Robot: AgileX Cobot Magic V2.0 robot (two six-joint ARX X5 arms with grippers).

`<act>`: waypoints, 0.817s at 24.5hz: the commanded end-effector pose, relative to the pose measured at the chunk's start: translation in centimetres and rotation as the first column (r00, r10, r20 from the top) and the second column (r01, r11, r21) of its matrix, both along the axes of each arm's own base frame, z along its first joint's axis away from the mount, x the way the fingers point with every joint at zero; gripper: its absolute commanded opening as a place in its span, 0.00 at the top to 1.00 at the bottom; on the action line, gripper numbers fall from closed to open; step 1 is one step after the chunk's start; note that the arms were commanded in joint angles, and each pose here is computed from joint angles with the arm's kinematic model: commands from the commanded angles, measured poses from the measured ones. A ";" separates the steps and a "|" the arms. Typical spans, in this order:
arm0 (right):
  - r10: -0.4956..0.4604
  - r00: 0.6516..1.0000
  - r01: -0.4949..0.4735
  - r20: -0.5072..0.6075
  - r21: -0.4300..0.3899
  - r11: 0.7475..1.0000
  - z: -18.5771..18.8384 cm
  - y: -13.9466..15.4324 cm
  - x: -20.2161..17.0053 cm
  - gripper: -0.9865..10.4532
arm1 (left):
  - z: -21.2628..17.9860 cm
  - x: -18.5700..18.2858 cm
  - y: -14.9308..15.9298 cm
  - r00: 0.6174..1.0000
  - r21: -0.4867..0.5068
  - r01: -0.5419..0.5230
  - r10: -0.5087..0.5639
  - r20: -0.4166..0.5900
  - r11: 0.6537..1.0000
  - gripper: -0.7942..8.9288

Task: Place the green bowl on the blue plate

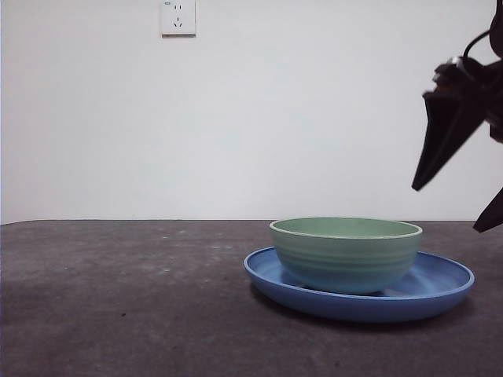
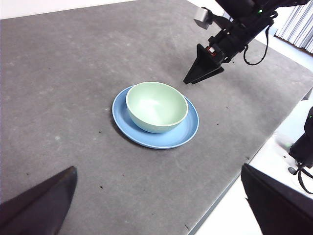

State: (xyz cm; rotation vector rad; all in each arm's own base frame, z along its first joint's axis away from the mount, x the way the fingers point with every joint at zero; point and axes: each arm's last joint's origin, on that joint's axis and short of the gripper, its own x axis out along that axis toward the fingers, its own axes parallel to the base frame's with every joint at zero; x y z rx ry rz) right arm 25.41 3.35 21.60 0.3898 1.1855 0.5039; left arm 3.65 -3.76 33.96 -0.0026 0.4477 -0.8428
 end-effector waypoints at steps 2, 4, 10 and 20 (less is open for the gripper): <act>-0.026 1.000 0.026 -0.007 0.001 1.000 -0.5 -0.5 1.0 0.63 | 0.3 0.0 0.0 1.000 -0.008 0.005 -0.005 0.011 1.000 0.34; -0.040 0.999 0.040 -0.012 0.001 0.999 -1.0 -0.8 1.4 0.63 | 0.3 0.0 0.0 1.000 -0.008 0.006 -0.006 0.011 1.000 0.34; -0.033 0.998 0.033 -0.062 0.003 0.999 -3.2 -1.0 2.5 0.64 | 0.3 0.0 0.0 1.000 -0.009 0.005 -0.005 0.011 1.000 0.34; 0.005 0.993 -0.002 -0.120 0.031 1.000 -6.3 -0.5 3.8 0.76 | 0.3 0.0 0.0 1.000 -0.009 0.005 -0.005 0.011 1.000 0.34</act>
